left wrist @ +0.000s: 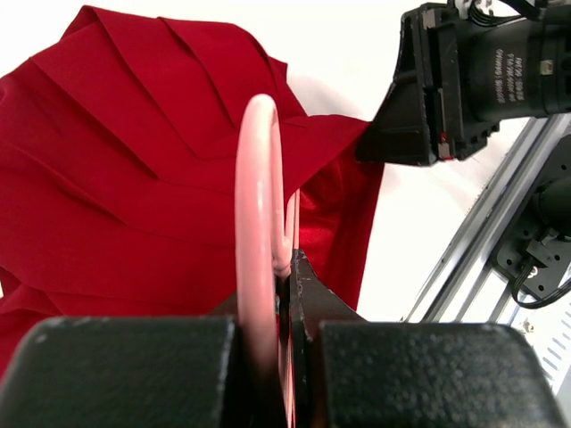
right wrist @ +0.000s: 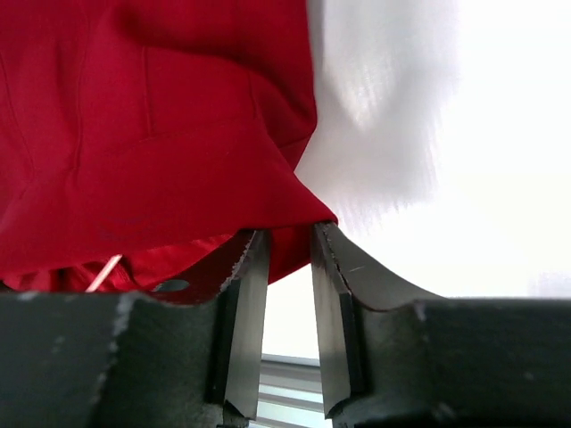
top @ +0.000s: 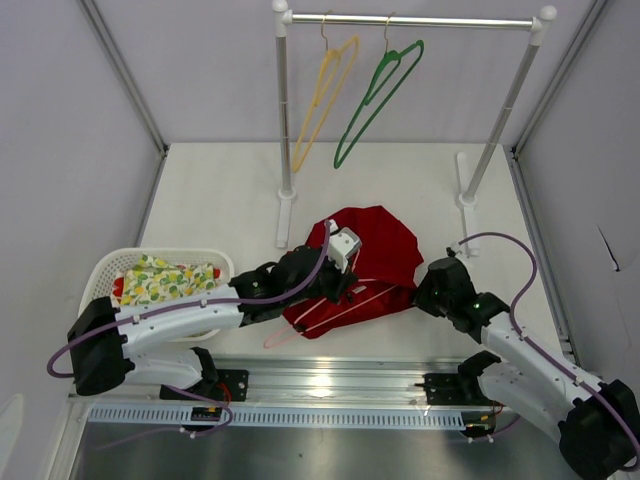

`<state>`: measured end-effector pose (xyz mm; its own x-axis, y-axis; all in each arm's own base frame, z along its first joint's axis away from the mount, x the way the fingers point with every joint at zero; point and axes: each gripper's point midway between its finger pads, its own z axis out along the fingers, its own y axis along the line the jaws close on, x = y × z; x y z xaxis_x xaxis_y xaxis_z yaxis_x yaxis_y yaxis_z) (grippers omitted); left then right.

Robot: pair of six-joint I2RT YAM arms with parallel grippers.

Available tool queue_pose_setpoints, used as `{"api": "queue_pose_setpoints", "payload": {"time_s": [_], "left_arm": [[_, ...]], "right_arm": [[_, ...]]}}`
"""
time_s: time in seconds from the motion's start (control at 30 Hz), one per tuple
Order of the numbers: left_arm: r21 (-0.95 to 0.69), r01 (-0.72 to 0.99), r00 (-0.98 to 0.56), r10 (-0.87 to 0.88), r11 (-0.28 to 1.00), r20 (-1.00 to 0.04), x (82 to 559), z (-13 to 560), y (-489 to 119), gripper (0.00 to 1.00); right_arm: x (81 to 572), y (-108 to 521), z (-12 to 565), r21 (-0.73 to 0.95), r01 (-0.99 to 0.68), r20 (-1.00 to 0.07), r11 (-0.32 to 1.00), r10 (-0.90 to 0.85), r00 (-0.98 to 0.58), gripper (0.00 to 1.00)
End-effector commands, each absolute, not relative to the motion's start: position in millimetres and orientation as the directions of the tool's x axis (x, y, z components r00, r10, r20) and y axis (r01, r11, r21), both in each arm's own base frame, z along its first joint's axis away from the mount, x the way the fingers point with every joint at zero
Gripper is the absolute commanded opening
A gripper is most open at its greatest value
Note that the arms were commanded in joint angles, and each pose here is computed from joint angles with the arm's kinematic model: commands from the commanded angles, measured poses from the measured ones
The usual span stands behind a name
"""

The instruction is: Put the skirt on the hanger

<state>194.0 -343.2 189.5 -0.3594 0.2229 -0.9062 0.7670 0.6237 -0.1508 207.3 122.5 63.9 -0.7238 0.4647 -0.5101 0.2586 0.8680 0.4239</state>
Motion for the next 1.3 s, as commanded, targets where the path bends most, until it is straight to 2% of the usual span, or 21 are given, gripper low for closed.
{"api": "queue_pose_setpoints", "payload": {"time_s": [0.0,0.37,0.77,1.03,1.27], "left_arm": [[-0.147,0.794,-0.323,0.204,0.589,-0.924,191.1,214.7,-351.3,0.0],[-0.148,0.817,-0.336,0.251,0.557,-0.908,185.0,204.7,-356.3,0.0],[-0.143,0.84,-0.339,0.299,0.524,-0.892,181.1,202.1,-362.7,0.0],[-0.141,0.843,-0.341,0.313,0.52,-0.886,179.5,198.2,-361.5,0.0],[-0.153,0.854,-0.345,0.321,0.497,-0.882,175.6,194.7,-365.2,0.0]], "right_arm": [[212.4,105.6,59.0,0.389,0.311,-0.531,0.867,0.487,-0.694,0.31],[236.2,115.0,77.0,0.439,0.284,-0.557,0.852,0.506,-0.659,0.36],[248.3,144.8,93.7,0.457,0.196,-0.577,0.868,0.457,-0.677,0.33],[255.0,152.0,92.7,0.449,0.206,-0.587,0.87,0.461,-0.665,0.4],[260.5,160.5,94.3,0.434,0.21,-0.602,0.876,0.456,-0.656,0.4]]}}
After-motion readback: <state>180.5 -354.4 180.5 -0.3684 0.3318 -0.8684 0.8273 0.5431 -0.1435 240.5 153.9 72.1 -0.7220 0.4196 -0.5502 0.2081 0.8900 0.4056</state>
